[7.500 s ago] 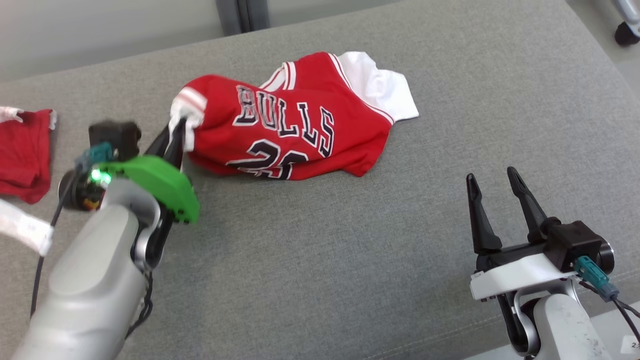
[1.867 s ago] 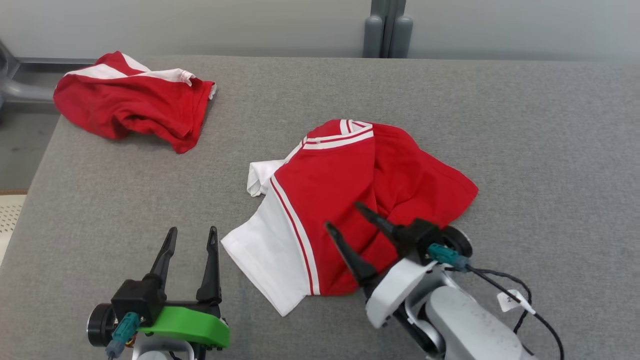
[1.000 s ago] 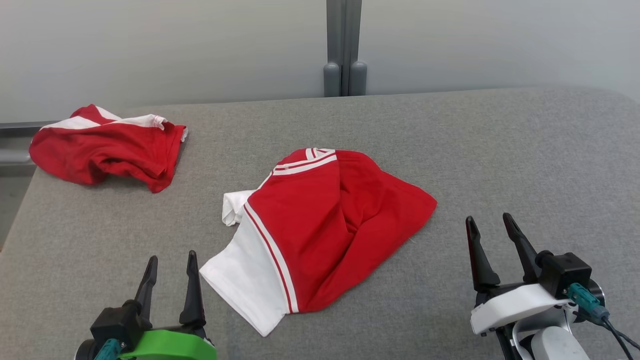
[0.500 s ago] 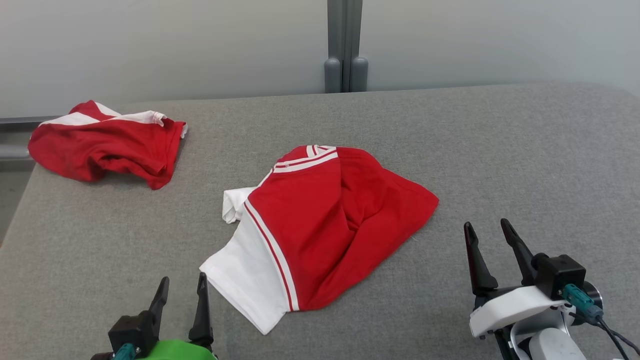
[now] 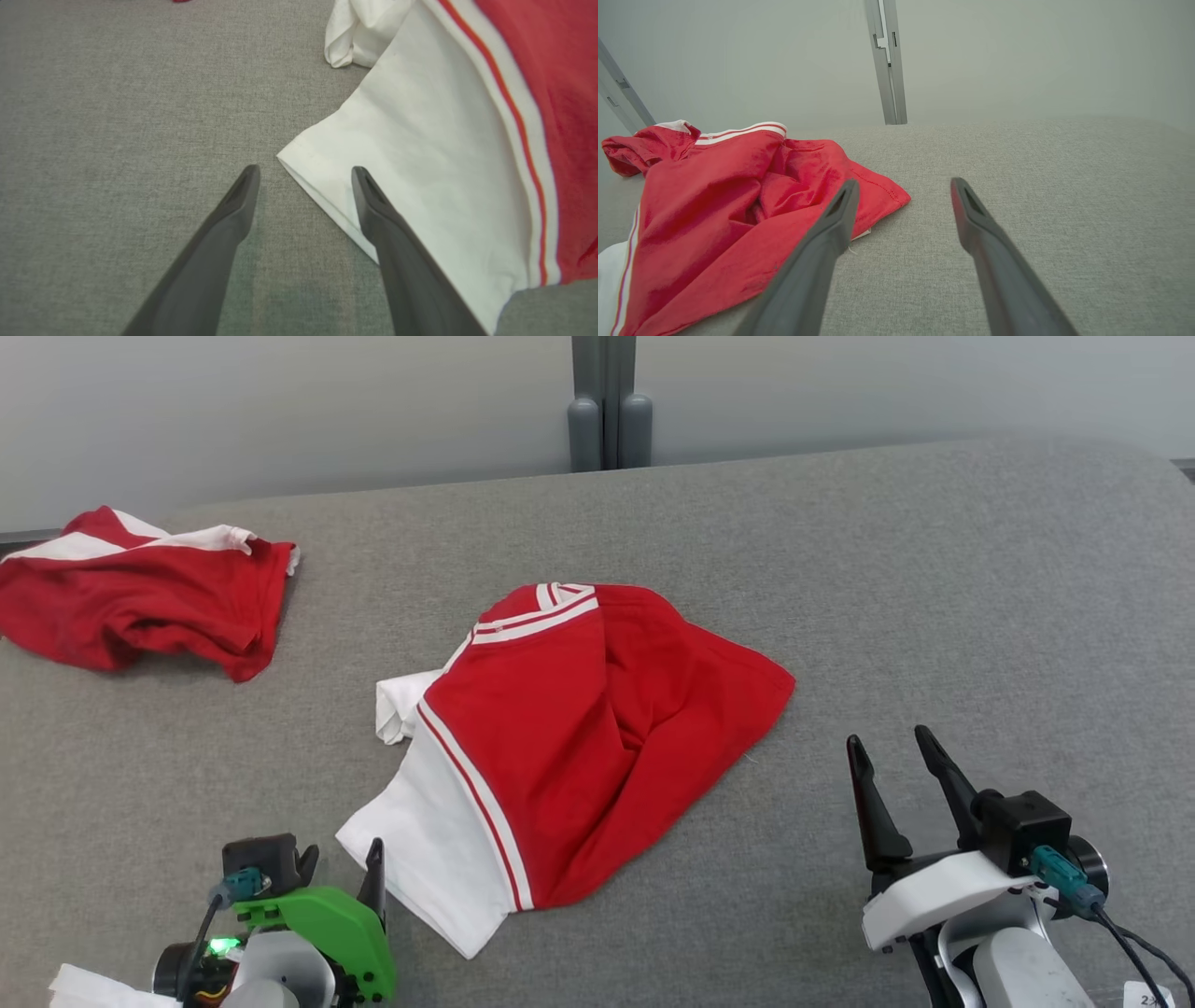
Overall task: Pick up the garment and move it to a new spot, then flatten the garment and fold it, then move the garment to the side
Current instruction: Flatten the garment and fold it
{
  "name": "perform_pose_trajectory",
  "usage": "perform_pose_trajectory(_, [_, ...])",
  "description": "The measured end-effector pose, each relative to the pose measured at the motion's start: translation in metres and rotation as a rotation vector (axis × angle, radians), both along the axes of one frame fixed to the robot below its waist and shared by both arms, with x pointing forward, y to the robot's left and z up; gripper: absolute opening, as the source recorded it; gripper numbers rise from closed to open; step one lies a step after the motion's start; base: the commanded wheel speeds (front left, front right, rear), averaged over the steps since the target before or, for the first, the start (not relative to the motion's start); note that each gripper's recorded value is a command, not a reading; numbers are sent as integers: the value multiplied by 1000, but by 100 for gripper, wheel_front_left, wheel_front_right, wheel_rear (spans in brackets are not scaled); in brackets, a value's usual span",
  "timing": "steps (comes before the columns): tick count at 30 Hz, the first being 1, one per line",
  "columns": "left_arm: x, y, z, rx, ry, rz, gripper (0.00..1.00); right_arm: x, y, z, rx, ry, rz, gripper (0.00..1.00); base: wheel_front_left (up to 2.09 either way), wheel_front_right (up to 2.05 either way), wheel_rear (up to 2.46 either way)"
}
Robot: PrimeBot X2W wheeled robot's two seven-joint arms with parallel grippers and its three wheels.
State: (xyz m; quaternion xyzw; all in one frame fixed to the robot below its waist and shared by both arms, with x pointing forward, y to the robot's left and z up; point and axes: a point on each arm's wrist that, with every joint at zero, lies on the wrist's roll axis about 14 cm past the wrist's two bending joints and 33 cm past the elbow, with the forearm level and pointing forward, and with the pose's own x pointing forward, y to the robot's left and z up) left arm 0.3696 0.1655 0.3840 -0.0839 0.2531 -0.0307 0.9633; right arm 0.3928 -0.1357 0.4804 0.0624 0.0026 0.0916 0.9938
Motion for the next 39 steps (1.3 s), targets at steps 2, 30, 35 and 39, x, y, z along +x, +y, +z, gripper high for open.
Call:
perform_pose_trajectory(2, [6,0,-2,0,5,-3,100,0,-5,-4,-5,11,-13,100,0,0,0])
perform_pose_trajectory(30, [16,2,1,-58,-85,47,0,82,8,-49,-224,256,48,100,0,0,0])
perform_pose_trajectory(35, [9,7,4,-74,-105,76,0,83,30,-86,-254,423,122,100,0,0,0])
perform_pose_trajectory(39, [4,10,6,-81,-113,96,0,85,50,-98,-250,471,176,96,0,0,0])
